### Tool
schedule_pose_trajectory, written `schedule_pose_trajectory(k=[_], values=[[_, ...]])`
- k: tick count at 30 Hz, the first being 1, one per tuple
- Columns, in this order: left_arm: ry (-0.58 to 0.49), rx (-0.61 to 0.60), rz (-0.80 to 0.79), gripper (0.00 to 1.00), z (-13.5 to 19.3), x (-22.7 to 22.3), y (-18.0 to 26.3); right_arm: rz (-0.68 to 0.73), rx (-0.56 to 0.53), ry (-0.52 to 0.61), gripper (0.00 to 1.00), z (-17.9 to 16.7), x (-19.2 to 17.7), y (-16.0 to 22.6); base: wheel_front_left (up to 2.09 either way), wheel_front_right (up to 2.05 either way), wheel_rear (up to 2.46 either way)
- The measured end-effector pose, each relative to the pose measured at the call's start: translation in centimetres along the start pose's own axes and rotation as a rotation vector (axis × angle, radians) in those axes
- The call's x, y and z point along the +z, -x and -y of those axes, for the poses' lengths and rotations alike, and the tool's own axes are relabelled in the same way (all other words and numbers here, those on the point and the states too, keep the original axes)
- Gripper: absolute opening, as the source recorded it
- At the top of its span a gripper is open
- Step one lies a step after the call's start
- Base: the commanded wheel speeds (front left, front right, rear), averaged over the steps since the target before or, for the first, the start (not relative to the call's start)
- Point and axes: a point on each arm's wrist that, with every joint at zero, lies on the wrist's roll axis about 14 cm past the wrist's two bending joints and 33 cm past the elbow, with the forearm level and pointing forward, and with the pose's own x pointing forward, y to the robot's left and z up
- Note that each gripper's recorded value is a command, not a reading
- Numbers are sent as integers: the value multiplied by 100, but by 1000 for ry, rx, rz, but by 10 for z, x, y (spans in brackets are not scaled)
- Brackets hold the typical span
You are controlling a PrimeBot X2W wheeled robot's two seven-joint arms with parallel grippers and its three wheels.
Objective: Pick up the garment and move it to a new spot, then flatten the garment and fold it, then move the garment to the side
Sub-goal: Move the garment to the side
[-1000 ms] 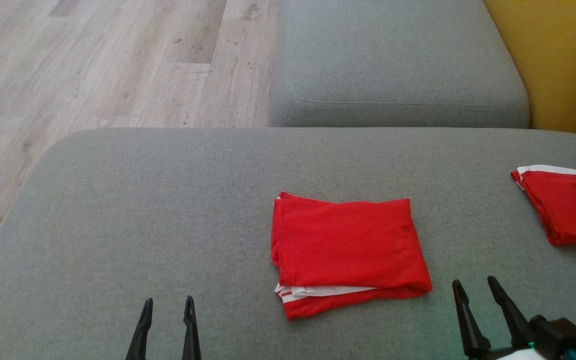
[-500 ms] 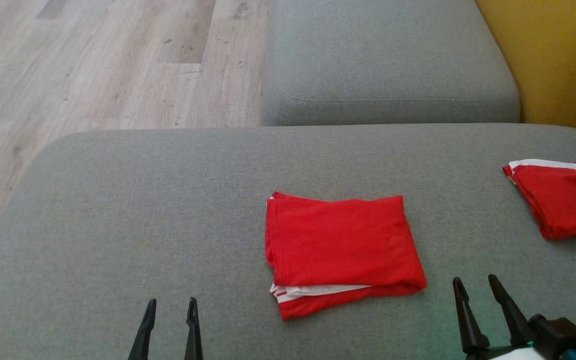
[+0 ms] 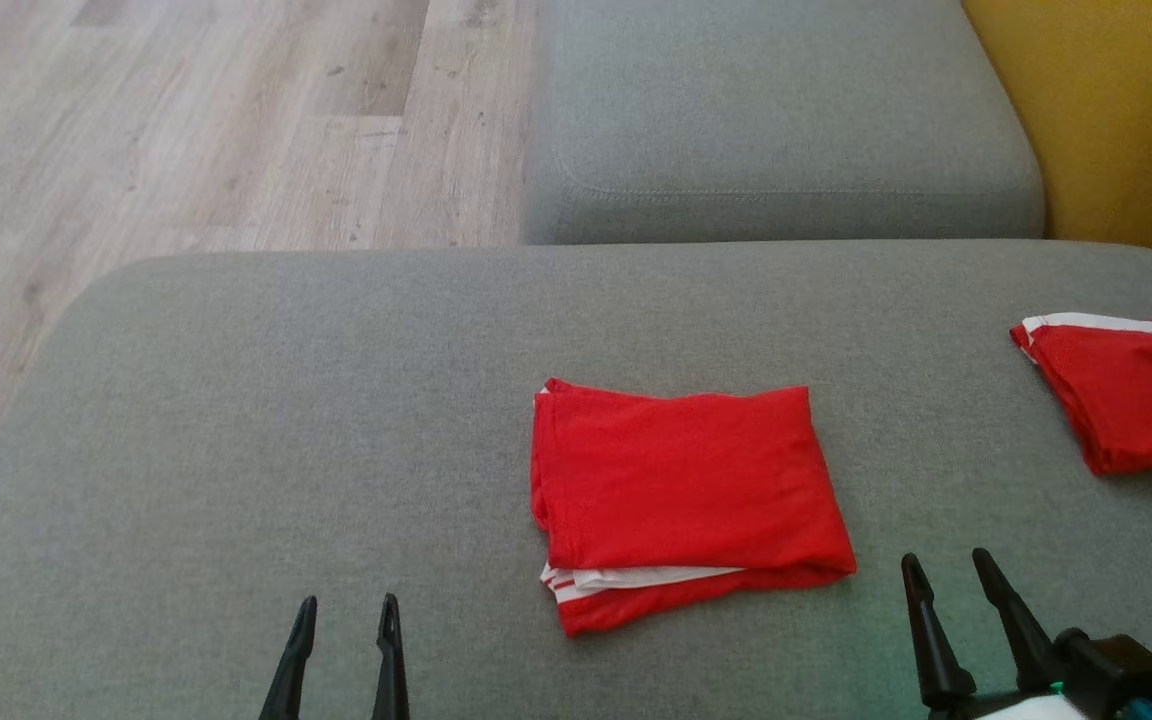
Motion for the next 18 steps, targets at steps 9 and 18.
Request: schedule_pose_trajectory(k=[9,18], values=[[5,18,-48,100,-2,-11,-5,-85,5,-4,100,7,-22,-10,0,0,0],[46,5,-72,100,2,-15,-23,-261,45,-49,100,11,-38,-61,0,0,0]])
